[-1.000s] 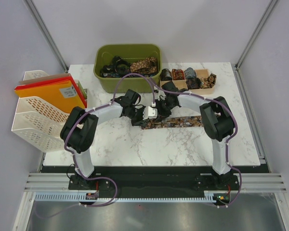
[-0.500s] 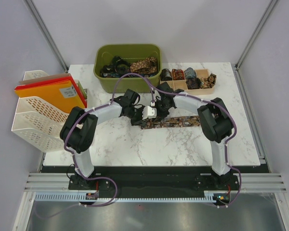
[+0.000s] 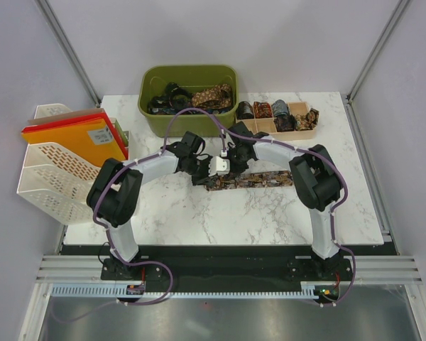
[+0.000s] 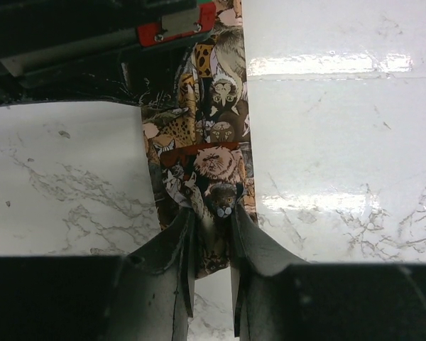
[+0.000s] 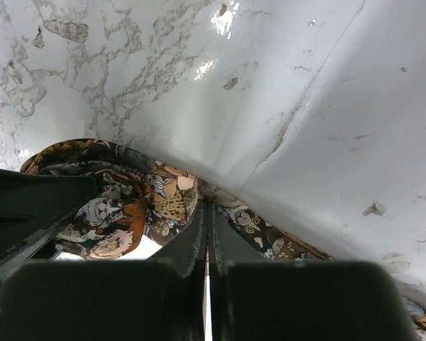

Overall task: Roll the ties
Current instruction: Roll the tie at the center of the board.

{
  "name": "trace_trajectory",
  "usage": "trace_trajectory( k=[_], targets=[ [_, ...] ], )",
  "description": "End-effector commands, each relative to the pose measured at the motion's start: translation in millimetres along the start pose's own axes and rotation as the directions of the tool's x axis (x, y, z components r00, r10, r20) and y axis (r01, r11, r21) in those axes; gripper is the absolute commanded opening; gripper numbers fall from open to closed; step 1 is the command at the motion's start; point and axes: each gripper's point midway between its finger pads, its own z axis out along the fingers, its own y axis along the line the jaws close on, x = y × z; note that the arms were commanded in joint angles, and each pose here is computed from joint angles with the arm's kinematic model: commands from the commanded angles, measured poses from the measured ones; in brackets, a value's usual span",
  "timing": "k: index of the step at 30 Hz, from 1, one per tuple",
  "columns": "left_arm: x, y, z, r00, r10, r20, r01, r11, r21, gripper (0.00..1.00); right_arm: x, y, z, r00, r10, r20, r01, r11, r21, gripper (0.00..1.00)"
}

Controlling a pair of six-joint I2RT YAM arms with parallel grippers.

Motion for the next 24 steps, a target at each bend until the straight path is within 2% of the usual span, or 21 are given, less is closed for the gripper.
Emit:
trace_trajectory(
  k=[1,3,5,6,8,9,14,16,18,21,24],
  targets=[
    [-15,2,-10,0.998,0.01,0.054,-0.009,1.0,-0.019,0.03,0,24,-8,0.999,-0.054,0.002,0.054,0.996,-0.076,0.0],
    [-14,2,-9,0.999,0.012,0.049,-0.011,1.0,-0.02,0.03,-5,29,-17,0.998,-0.067,0.023,0.069,0.993,-0.1,0.01],
    [-13,2,-9,0.999,0.018,0.045,-0.017,1.0,-0.021,0.03,-12,32,-23,0.995,-0.086,0.046,0.091,0.99,-0.108,0.07],
    [-13,2,-9,0.999,0.018,0.045,-0.017,1.0,-0.018,0.03,-17,31,-28,0.994,-0.091,0.062,0.098,0.99,-0.104,0.14],
    [-13,1,-9,0.999,0.024,0.046,-0.024,1.0,-0.016,0.03,-25,32,-33,0.994,-0.08,0.076,0.09,0.987,-0.132,0.21],
    [-13,1,-9,0.999,0.025,0.046,-0.024,1.0,-0.017,0.03,-27,32,-34,0.994,-0.07,0.078,0.08,0.987,-0.14,0.32],
    [-12,-1,-10,0.999,0.035,0.043,-0.034,0.999,-0.012,0.02,-30,41,-37,0.99,-0.118,0.08,0.132,0.969,-0.209,0.53],
    [-12,-1,-9,0.998,0.036,0.044,-0.036,0.999,-0.012,0.02,-28,37,-37,0.986,-0.14,0.088,0.155,0.966,-0.205,0.53],
    [-11,-1,-8,0.998,0.036,0.042,-0.035,0.999,-0.009,0.02,-23,33,-31,0.988,-0.139,0.071,0.151,0.965,-0.214,0.48],
    [-12,0,-9,0.999,0.035,0.042,-0.035,0.999,-0.011,0.02,-14,36,-22,0.996,-0.086,0.025,0.09,0.962,-0.257,0.4],
    [-10,1,-11,0.999,0.033,0.028,-0.033,0.999,-0.015,0.02,-14,46,-24,1.0,0.001,0.008,0.002,0.945,-0.327,0.41]
  ],
)
